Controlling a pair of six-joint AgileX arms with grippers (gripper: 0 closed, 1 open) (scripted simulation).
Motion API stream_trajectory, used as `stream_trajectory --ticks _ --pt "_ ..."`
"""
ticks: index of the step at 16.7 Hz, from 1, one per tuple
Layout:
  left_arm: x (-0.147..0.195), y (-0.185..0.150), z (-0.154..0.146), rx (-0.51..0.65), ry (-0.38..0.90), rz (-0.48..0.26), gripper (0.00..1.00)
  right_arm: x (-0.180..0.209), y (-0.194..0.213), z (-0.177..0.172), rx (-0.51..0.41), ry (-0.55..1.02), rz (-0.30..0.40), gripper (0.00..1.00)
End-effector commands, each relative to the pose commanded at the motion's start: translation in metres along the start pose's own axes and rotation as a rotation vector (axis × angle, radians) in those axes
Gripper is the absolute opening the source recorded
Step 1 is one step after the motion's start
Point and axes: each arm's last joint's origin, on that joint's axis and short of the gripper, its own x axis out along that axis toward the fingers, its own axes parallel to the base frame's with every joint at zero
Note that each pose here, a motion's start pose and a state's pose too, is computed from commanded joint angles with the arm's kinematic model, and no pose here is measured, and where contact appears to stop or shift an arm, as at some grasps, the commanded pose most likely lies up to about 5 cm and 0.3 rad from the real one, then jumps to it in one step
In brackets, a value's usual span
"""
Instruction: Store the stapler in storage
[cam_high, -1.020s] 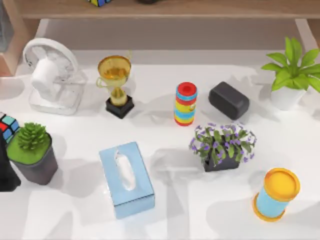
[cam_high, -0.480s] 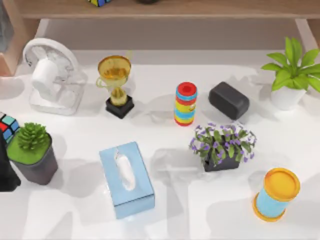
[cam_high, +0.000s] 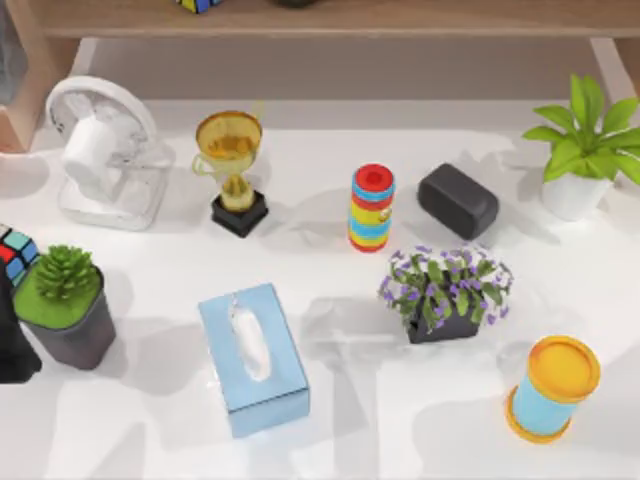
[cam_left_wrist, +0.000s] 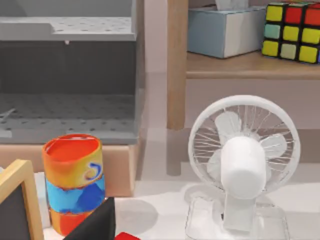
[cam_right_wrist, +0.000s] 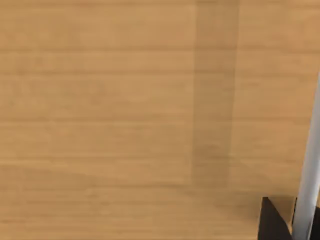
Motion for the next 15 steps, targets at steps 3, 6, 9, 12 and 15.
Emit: stream_trajectory --ticks 3,6,9,12,15 --pt "0.0000 0.0000 0.0000 0.000 0.000 0.000 1.00 0.0000 0.0000 0.0000 0.000 0.000 0.000 0.53" --pt "0.0000 0.0000 0.0000 0.000 0.000 0.000 1.00 0.0000 0.0000 0.0000 0.000 0.000 0.000 0.75" --pt "0.0000 0.0000 0.0000 0.000 0.000 0.000 1.00 0.0000 0.0000 0.0000 0.000 0.000 0.000 0.98" --pt "0.0000 0.0000 0.0000 0.000 0.000 0.000 1.00 0.0000 0.0000 0.0000 0.000 0.000 0.000 1.00" --pt "0.0000 0.0000 0.0000 0.000 0.000 0.000 1.00 0.0000 0.0000 0.0000 0.000 0.000 0.000 1.00"
